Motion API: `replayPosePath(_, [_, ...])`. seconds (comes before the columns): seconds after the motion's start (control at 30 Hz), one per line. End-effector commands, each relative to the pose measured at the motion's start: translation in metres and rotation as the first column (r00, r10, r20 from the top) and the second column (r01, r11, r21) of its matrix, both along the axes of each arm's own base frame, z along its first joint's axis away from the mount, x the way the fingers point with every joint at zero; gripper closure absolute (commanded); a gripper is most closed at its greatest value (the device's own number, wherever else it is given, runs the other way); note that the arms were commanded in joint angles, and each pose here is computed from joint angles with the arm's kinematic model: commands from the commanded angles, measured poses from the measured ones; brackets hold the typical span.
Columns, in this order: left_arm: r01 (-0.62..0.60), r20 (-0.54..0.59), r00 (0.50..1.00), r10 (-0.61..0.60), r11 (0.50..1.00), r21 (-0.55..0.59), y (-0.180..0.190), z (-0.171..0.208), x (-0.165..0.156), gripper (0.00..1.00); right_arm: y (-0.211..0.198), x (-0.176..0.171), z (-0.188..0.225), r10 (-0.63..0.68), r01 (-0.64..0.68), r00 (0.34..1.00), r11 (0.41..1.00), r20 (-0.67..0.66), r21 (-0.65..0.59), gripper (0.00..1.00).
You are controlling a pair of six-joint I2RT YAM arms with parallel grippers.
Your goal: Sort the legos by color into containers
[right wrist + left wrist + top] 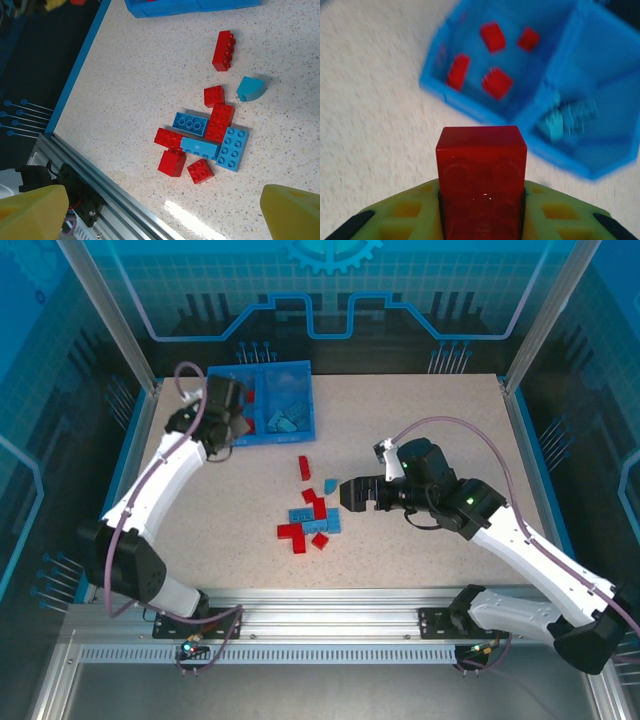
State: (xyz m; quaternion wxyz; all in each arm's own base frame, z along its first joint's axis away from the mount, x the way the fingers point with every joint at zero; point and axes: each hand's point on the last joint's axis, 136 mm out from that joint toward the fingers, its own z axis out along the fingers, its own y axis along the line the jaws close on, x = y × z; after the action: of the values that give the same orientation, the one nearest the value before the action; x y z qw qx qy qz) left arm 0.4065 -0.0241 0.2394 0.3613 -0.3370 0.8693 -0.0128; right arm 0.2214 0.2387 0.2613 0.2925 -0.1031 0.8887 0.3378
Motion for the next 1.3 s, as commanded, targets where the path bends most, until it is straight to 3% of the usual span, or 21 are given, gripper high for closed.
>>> replayPosePath(0.0, [0.007,-0.047,0.999,-0.003,0.996,0.094,0.022,-0.007,0.031,0.66,-0.001,-0.004,0.016,-0.015,0.014,0.999,0.999,0.03,0.03,0.0])
replayPosePath(0.13, [0.037,-0.102,0.994,-0.032,0.998,0.047,0.025,-0.026,0.079,0.66,-0.008,-0.007,0.015,-0.034,0.033,0.999,0.999,0.029,0.024,0.0])
replayPosePath(0.43, [0.024,-0.176,0.984,-0.006,0.995,0.101,0.034,-0.089,0.159,0.64,-0.02,-0.016,0.02,-0.059,0.058,0.998,0.998,0.035,0.021,0.0])
replayPosePath(0.57, [0.02,-0.189,0.982,-0.005,0.997,0.078,0.036,-0.111,0.172,0.52,-0.024,-0.02,0.026,-0.061,0.06,0.997,0.998,0.044,0.024,0.0])
replayPosePath(0.7, [0.067,-0.17,0.984,-0.059,0.997,0.043,0.026,-0.103,0.175,0.38,-0.027,-0.02,0.027,-0.076,0.075,0.996,0.997,0.053,0.03,0.0])
replayPosePath(0.87, [0.114,-0.101,0.989,-0.111,0.993,0.017,0.01,-0.063,0.158,0.35,-0.028,-0.014,0.019,-0.102,0.101,0.993,0.995,0.056,0.023,0.0])
replayPosePath(1.07, [0.19,0.103,0.978,-0.184,0.98,-0.052,-0.026,0.02,0.097,0.35,-0.022,-0.002,0.005,-0.116,0.117,0.992,0.993,0.046,-0.018,0.0])
replayPosePath(1.17, [0.285,0.212,0.936,-0.279,0.959,0.005,-0.056,0.063,0.051,0.35,-0.015,0.008,-0.001,-0.112,0.114,0.993,0.993,0.045,-0.039,0.0])
replayPosePath(1.27, [0.422,0.289,0.856,-0.428,0.902,0.086,-0.094,0.09,-0.001,0.33,-0.005,0.02,-0.009,-0.103,0.105,0.994,0.992,0.036,-0.073,0.0])
